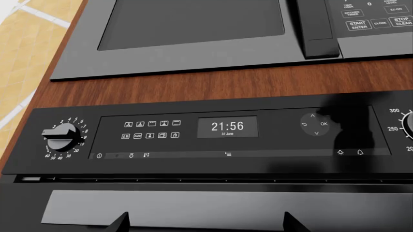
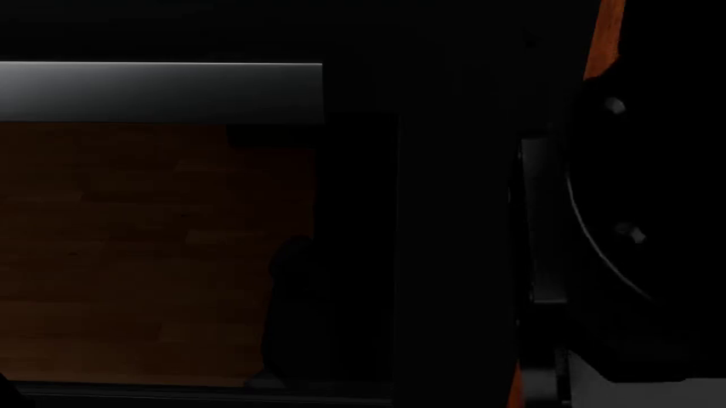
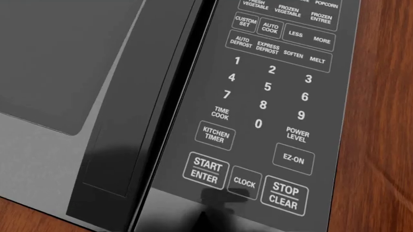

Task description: Press the start button on the microwave

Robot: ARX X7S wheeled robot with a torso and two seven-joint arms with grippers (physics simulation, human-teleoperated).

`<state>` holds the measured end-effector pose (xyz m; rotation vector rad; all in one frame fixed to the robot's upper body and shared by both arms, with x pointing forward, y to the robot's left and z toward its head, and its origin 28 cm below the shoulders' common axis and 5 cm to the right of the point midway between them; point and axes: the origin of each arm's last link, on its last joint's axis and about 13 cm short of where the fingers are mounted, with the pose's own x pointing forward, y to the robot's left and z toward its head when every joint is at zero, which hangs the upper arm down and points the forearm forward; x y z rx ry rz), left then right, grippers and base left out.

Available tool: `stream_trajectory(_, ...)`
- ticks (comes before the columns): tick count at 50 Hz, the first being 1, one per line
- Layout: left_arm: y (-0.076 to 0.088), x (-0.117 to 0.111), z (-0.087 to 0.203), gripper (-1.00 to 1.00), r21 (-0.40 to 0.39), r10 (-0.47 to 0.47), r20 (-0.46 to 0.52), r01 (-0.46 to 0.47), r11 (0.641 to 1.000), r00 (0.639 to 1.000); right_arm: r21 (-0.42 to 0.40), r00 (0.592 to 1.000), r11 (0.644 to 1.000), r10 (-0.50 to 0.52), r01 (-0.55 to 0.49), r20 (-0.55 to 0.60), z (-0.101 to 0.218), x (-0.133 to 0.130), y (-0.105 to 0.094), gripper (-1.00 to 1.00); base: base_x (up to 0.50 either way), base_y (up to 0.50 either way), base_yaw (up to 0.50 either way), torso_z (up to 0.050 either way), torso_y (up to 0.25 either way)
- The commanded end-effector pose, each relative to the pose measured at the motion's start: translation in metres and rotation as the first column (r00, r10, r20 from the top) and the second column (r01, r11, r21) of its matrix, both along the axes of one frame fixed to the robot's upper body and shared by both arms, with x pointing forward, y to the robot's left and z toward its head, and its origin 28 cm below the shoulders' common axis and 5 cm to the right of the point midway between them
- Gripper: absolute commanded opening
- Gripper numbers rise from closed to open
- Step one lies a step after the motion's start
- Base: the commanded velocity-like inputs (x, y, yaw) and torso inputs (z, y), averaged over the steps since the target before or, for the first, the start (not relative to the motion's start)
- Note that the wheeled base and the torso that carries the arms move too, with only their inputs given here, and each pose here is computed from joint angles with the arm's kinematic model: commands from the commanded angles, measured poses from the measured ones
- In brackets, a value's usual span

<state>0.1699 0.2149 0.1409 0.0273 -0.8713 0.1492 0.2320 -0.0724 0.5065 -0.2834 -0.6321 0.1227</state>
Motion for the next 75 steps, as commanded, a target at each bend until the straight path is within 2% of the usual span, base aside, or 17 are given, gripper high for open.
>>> stream_trajectory(1,0.0,0.0,0.0,1.0,0.002,0.0,0.001,0.0,1.0,1.0,0.012,1.0,1.0,0.006,-0.006,-0.018,0.024,0.017,-0.001,-1.0,0.0,0.0,0.0,0.0,0.0)
stream_trajectory(10,0.0,0.0,-0.002,1.0,0.001,0.0,-0.002,0.0,1.0,1.0,-0.005,1.0,1.0,0.018,-0.018,-0.008,0.029,0.039,0.001,-1.0,0.0,0.0,0.0,0.0,0.0)
stream_trajectory(29,0.001,0.0,-0.003,1.0,-0.004,0.0,-0.007,0.0,1.0,1.0,-0.009,1.0,1.0,-0.011,0.011,0.01,0.036,0.065,0.003,-1.0,0.0,0.0,0.0,0.0,0.0)
stream_trajectory(47,0.004,-0.002,-0.005,1.0,-0.007,0.014,-0.009,-0.014,1.0,1.0,-0.021,1.0,1.0,-0.013,0.012,-0.013,0.032,0.076,0.006,-1.0,0.0,0.0,0.0,0.0,0.0)
stream_trajectory(65,0.003,-0.002,-0.006,1.0,-0.006,0.013,-0.014,-0.013,1.0,1.0,-0.005,0.998,0.999,-0.047,0.047,-0.041,0.026,0.098,0.0,-1.0,0.01,0.0,0.0,0.001,0.0)
stream_trajectory(75,0.003,-0.001,-0.005,1.0,-0.006,0.01,-0.012,-0.01,1.0,1.0,-0.008,0.997,0.999,-0.05,0.05,-0.066,0.018,0.095,0.002,-1.0,0.01,0.0,0.0,0.002,0.0)
